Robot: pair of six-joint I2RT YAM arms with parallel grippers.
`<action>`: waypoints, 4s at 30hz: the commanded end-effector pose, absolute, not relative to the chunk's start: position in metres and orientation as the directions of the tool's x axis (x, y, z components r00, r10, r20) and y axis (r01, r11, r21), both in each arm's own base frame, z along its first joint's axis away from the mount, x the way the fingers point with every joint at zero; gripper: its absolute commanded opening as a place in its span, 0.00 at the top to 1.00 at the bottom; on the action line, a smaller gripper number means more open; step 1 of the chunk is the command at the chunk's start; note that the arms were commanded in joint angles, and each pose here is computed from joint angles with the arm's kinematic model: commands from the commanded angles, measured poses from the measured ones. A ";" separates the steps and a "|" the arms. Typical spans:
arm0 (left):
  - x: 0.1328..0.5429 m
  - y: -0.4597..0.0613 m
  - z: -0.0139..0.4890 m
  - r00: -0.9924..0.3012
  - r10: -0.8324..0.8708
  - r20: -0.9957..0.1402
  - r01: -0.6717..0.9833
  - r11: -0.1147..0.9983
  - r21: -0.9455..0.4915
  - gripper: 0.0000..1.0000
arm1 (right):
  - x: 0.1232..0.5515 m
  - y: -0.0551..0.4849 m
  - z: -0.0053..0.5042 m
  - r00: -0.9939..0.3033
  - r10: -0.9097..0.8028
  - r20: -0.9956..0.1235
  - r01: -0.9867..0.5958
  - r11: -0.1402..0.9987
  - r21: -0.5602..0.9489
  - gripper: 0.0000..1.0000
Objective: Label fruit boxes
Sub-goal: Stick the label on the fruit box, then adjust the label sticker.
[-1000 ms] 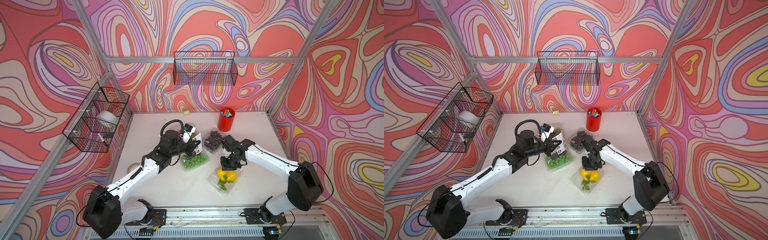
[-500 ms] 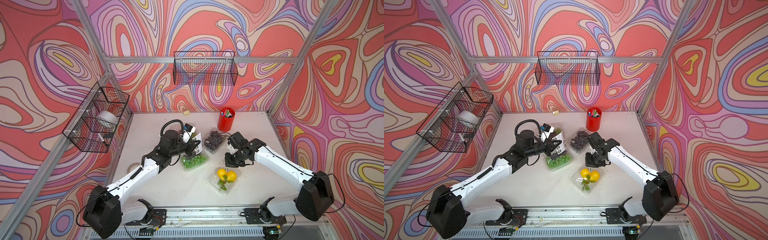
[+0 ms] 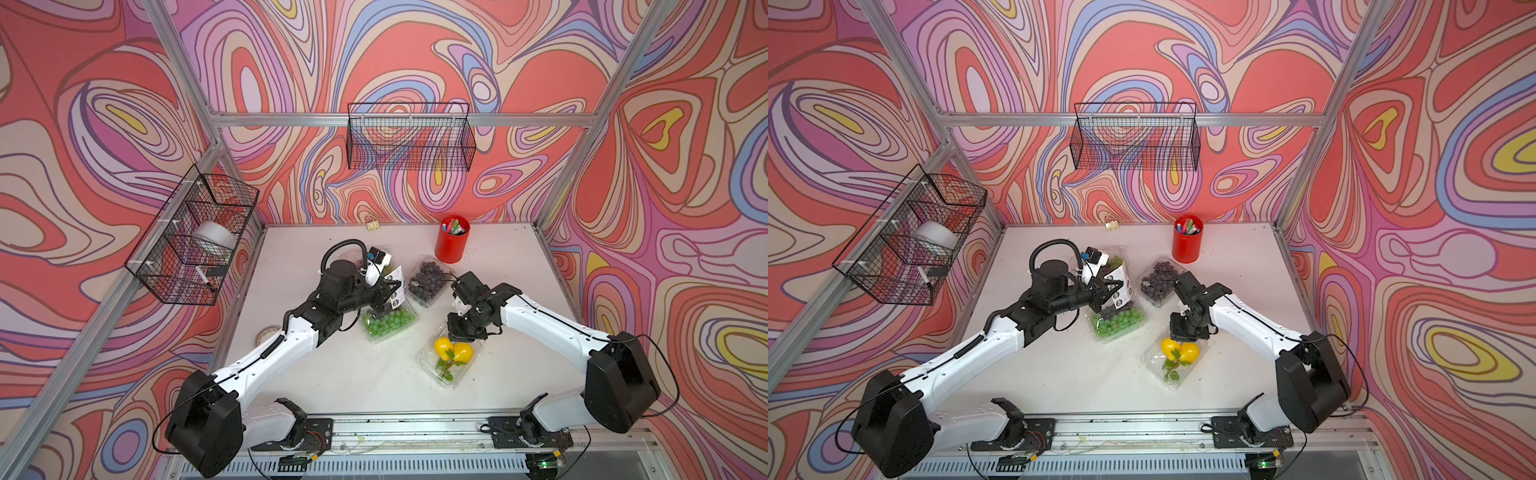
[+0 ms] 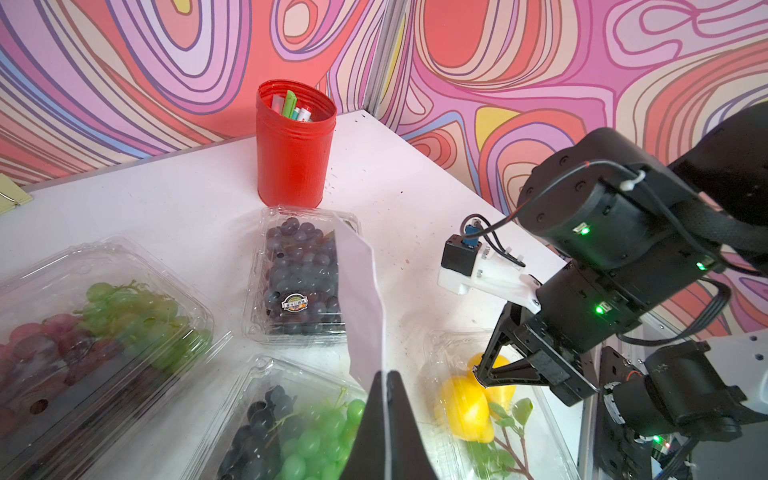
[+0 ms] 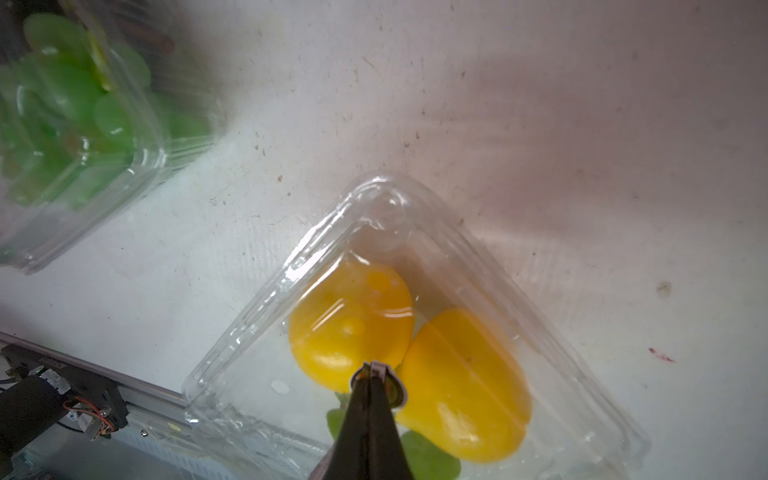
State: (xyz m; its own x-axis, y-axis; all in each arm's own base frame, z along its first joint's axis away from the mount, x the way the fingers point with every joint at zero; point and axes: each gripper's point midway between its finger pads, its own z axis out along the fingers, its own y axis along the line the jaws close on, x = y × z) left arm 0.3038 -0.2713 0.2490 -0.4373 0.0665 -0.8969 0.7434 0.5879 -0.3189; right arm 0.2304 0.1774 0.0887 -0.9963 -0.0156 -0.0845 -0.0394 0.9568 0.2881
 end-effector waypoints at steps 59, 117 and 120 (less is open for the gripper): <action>0.228 -0.308 0.294 -0.241 0.050 -0.969 0.970 0.059 -0.238 0.78 | 0.226 0.252 0.288 -0.146 -0.254 -0.956 -0.988 0.089 0.127 1.00; 0.224 -0.320 0.304 -0.213 0.068 -0.975 0.977 0.003 -0.214 1.00 | 0.234 0.260 0.289 -0.118 -0.239 -0.964 -0.990 -0.045 0.133 1.00; 0.222 -0.320 0.304 -0.212 0.067 -0.975 0.977 0.002 -0.212 1.00 | 0.234 0.260 0.290 -0.125 -0.235 -0.964 -0.989 -0.044 0.139 1.00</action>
State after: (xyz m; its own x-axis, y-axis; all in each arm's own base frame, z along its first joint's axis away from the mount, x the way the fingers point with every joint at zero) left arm 0.2322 -0.3167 0.2925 -0.2595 0.0783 -0.9626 0.9652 0.0545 -0.2558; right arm 0.2270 0.2593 0.2886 -0.1080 -0.2473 -0.9629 -0.9906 -0.0546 0.1252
